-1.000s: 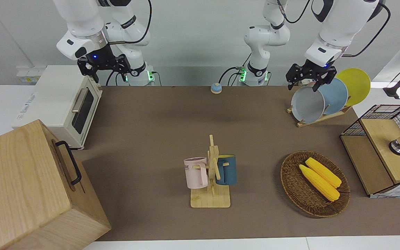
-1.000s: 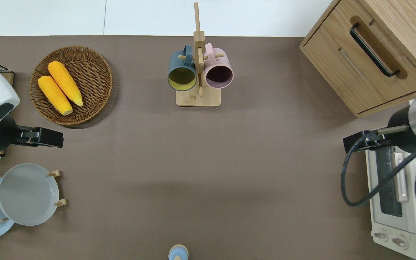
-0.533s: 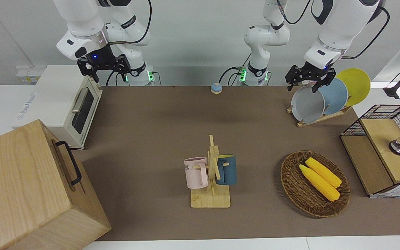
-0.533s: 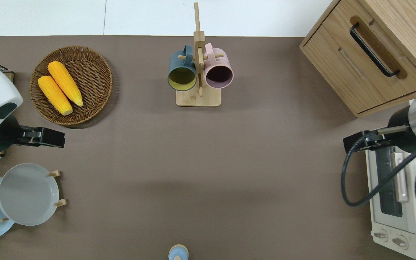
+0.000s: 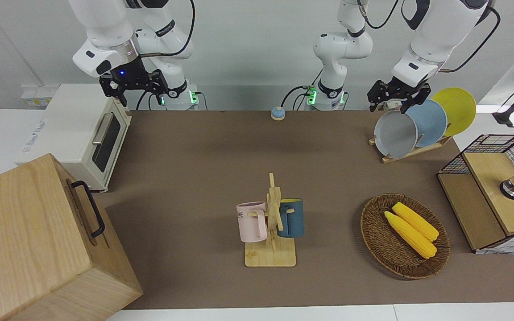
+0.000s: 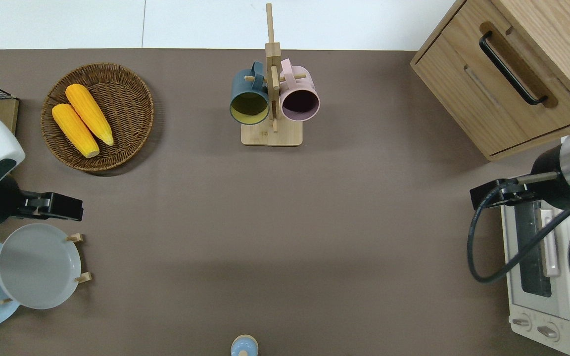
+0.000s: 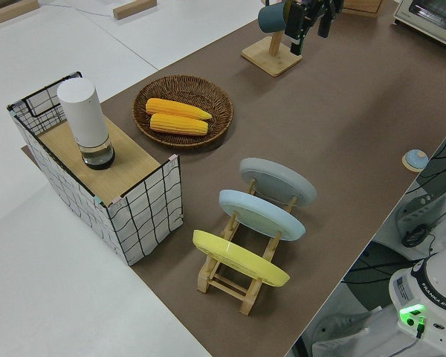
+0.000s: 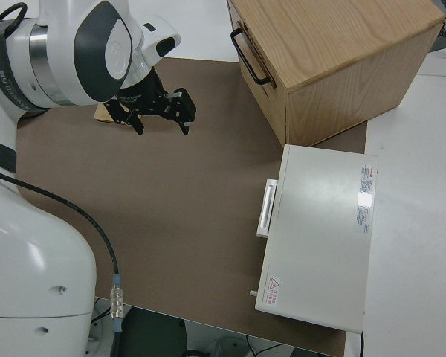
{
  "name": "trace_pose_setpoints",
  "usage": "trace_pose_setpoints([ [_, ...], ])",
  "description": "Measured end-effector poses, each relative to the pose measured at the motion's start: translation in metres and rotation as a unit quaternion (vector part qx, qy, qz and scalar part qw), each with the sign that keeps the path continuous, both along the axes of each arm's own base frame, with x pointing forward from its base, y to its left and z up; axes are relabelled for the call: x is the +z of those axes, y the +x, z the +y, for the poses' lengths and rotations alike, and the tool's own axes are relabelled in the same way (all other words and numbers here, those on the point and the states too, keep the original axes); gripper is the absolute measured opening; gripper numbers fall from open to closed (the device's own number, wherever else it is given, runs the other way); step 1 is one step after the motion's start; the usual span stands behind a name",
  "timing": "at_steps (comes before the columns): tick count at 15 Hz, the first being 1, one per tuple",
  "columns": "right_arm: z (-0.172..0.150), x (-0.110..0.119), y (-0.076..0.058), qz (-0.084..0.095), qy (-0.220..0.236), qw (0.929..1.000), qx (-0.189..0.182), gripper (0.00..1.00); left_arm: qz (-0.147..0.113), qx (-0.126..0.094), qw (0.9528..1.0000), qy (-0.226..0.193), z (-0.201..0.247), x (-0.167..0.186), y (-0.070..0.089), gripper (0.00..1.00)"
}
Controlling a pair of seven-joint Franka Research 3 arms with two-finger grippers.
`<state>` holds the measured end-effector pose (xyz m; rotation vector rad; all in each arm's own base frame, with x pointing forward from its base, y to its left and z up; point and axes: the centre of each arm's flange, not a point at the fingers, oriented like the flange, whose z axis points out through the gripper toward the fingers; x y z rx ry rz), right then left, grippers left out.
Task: Pick gray plate from low plate rack and place it on table with left arm
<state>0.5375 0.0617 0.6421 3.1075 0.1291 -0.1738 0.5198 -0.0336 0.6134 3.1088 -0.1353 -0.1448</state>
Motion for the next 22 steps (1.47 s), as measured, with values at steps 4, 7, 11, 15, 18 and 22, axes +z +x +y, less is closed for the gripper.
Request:
trace_pose_setpoints([
  [4, 0.000, 0.000, 0.000, 0.000, 0.000, 1.0000, 0.000, 0.99, 0.003, 0.000, 1.0000, 0.001, 0.002, -0.004, -0.037, 1.00],
  [7, 0.000, 0.000, 0.000, 0.000, 0.000, 1.0000, 0.000, 0.99, -0.012, 0.001, 0.9999, 0.002, 0.004, -0.016, -0.064, 1.00],
  [11, 0.000, 0.000, 0.000, 0.000, 0.000, 1.0000, 0.000, 0.99, -0.024, 0.000, 0.9994, 0.024, 0.010, -0.035, -0.085, 1.00],
  [15, 0.000, 0.000, 0.000, 0.000, 0.000, 1.0000, 0.000, 0.99, -0.023, 0.022, 0.9983, 0.049, 0.038, -0.043, -0.088, 1.00],
  [18, 0.000, 0.000, 0.000, 0.000, 0.000, 1.0000, 0.000, 0.99, -0.020, 0.043, 0.9969, 0.064, 0.062, -0.049, -0.091, 1.00],
  [22, 0.000, 0.000, 0.000, 0.000, 0.000, 1.0000, 0.000, 0.99, -0.028, 0.069, 0.9944, 0.075, 0.090, -0.059, -0.095, 1.00],
])
